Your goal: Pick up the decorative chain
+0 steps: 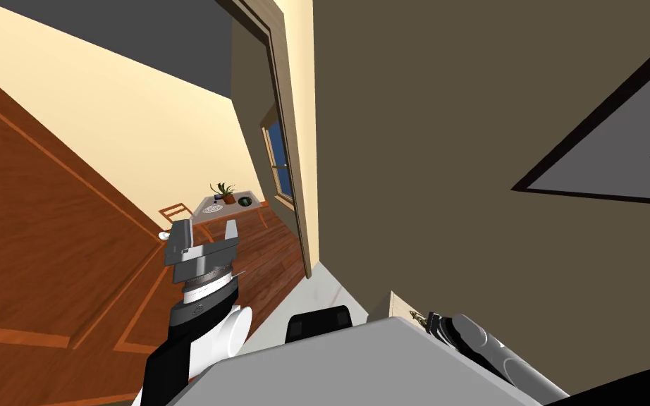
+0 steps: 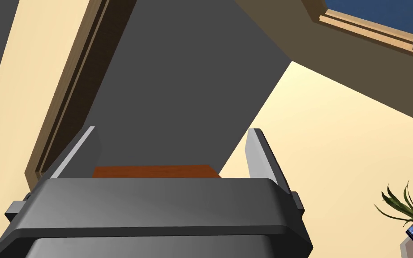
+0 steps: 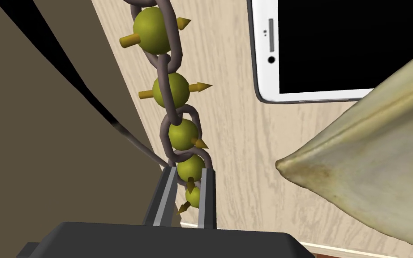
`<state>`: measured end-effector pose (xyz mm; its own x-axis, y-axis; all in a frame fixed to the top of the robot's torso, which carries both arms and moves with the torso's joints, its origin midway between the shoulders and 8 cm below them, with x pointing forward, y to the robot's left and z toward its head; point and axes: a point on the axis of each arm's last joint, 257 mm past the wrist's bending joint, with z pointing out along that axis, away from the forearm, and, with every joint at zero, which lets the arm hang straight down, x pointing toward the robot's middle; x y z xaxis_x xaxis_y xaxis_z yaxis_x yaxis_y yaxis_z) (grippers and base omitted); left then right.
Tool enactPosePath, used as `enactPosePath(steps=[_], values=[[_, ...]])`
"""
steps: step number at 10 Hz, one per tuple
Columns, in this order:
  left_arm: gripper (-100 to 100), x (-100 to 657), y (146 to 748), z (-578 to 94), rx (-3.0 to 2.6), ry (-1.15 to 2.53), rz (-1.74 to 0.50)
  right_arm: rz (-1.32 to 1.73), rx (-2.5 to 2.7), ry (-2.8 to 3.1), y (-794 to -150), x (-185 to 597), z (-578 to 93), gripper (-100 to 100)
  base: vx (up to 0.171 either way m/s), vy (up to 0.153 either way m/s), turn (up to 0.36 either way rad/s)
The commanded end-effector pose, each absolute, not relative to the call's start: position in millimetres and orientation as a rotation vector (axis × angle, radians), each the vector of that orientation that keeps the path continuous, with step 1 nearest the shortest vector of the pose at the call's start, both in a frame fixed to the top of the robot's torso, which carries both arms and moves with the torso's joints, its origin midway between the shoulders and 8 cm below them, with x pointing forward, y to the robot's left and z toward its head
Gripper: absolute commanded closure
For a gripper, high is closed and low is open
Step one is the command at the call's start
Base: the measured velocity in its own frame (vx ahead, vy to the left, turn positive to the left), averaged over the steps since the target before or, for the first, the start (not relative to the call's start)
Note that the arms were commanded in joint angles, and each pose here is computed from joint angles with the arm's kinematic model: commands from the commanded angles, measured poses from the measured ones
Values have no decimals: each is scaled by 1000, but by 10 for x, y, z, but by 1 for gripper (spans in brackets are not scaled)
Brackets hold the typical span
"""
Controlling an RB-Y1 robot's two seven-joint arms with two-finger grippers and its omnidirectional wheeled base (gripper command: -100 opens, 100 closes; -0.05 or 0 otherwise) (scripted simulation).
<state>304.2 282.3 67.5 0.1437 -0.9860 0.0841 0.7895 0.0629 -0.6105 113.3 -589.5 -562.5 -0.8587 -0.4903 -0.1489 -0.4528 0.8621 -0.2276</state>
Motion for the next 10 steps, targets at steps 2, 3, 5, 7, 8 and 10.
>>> enactPosePath(steps=[2,3,5,7,8,10], values=[[0,3041,2823,675,-602,403,-1397,-264,-797,2812,-5881,1155,-5568,100,81,18,-264],[0,3042,2823,675,-602,403,-1397,-261,-826,2802,-5873,1166,-5544,100,89,14,-211],[0,3041,2823,675,-602,403,-1397,-254,-884,2782,-5856,1188,-5496,100,127,13,-194],[0,3041,2823,675,-602,403,-1397,-248,-942,2760,-5835,1208,-5447,100,120,13,-175],[0,3041,2823,675,-602,403,-1397,-244,-971,2749,-5824,1217,-5422,100,90,32,-245],[0,3042,2823,676,-602,403,-1397,-246,-955,2755,-5832,1212,-5435,0,20,12,-25]])
